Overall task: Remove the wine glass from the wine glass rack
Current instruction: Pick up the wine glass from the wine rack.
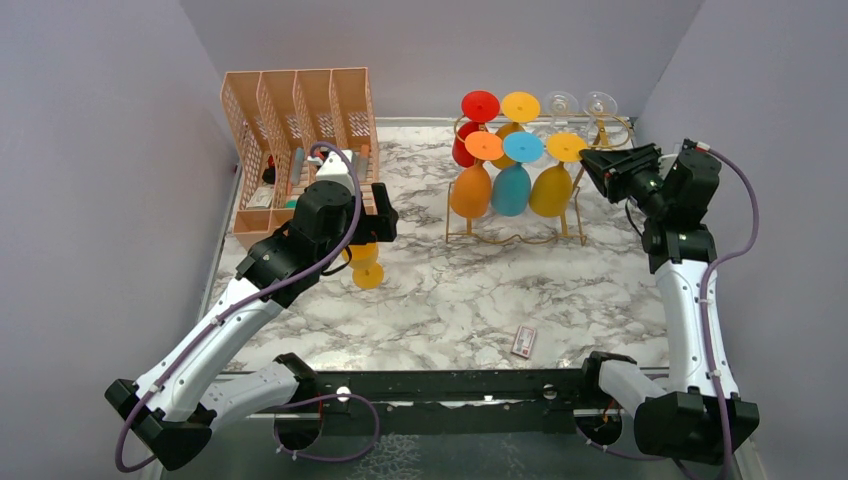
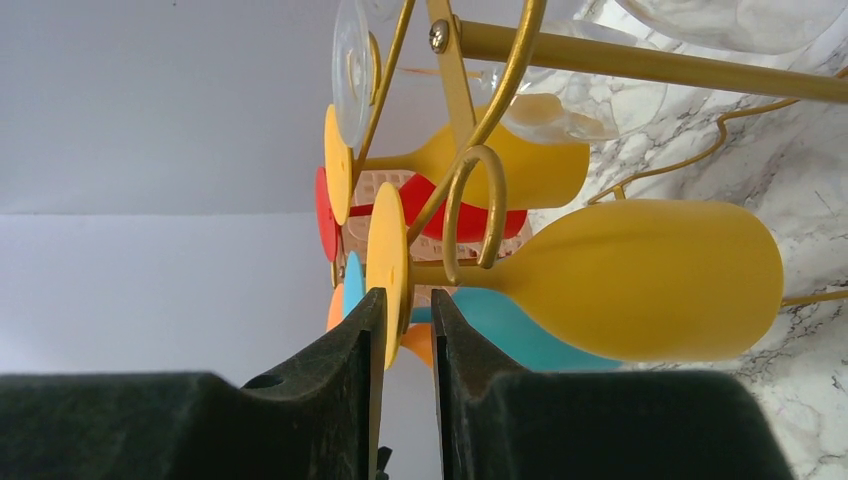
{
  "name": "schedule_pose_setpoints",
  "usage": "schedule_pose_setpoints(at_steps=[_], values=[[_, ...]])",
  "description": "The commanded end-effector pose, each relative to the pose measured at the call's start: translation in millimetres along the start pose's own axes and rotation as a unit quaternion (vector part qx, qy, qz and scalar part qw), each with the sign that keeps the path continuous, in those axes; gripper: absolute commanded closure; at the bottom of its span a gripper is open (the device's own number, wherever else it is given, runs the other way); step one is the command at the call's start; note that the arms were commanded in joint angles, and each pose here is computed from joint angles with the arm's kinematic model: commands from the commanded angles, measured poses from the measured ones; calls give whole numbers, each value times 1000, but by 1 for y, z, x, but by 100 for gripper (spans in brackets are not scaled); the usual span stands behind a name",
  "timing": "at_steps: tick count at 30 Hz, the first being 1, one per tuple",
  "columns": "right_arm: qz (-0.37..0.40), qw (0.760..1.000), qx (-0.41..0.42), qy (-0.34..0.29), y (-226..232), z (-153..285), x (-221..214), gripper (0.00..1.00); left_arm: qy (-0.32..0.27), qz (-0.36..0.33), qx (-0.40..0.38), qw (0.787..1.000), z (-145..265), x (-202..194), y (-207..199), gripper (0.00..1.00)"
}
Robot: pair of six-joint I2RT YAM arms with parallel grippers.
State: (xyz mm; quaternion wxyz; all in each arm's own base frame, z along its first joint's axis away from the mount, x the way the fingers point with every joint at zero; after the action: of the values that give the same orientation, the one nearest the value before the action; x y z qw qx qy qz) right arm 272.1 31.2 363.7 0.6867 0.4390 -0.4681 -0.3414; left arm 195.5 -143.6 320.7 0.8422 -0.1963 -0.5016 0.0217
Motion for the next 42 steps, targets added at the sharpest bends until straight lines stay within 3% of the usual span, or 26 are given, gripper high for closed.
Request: schedule_pose_setpoints(at_steps=[1, 14, 29, 42], values=[[1, 1000, 3, -26, 1, -2, 3, 75, -2, 6, -11, 1000, 0, 1, -2, 1], [-1, 1000, 22, -16, 4, -8, -1, 76, 1, 7, -12, 1000, -1, 0, -3, 1], [6, 1000, 15, -24, 8, 1, -3, 98, 6, 8, -15, 1000, -3, 0, -4, 1], [-12, 999, 37, -25, 22, 16, -6, 99, 11, 13, -15, 1000, -6, -2, -5, 1]])
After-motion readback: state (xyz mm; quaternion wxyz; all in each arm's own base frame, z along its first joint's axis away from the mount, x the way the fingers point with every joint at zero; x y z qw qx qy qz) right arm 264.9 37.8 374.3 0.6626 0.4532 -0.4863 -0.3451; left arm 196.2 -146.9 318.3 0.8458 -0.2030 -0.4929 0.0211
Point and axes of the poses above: each gripper's point midway between its finger pads, its own z axis back along the fingers, its own y axis along the line the jaws close on, x = y × z, the point moved 8 cm from there along z, back along the fingers, and after that the axes turned 4 degrees about z, right-handed, at the moved point
